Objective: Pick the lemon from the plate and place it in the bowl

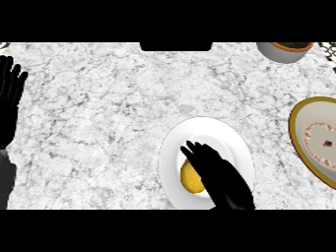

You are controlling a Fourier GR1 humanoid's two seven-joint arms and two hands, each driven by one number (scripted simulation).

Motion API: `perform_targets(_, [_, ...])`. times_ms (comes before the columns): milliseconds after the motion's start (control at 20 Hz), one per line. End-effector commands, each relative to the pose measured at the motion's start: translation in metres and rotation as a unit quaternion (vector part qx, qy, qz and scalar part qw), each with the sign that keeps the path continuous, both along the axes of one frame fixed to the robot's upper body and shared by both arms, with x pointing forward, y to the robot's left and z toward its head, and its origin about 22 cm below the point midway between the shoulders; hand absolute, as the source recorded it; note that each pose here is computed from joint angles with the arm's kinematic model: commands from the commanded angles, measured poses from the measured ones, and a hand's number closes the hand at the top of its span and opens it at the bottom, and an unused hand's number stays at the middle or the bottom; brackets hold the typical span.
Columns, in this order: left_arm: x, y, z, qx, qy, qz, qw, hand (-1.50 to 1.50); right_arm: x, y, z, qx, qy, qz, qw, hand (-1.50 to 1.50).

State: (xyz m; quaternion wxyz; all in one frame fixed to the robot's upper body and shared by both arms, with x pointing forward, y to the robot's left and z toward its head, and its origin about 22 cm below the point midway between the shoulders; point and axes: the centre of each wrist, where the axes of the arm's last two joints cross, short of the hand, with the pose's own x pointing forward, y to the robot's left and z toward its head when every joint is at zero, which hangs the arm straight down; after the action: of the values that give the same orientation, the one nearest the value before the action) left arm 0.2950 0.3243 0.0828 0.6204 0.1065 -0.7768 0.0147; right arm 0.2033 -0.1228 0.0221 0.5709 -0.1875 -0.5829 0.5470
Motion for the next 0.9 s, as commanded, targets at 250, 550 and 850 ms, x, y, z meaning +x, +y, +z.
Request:
perform_targets(250, [-0.001,0.002,0.006,0.001,0.004,0.002,1.0,0.0,0.0,0.011,-0.033,-0.022,0.026,-0.021,0.999,-1.5])
perform_targets(550, [-0.009,0.016,0.004,-0.006,0.001,-0.009,0.9999,0.0,0.023,-0.001,-0.036,-0.002,-0.034,0.001,0.999,1.5])
perform_targets(850, [-0.006,0.0,-0.014,0.003,0.0,-0.004,1.0,0.0,0.021,0.015,-0.028,-0.001,-0.061,-0.004,0.998,1.5])
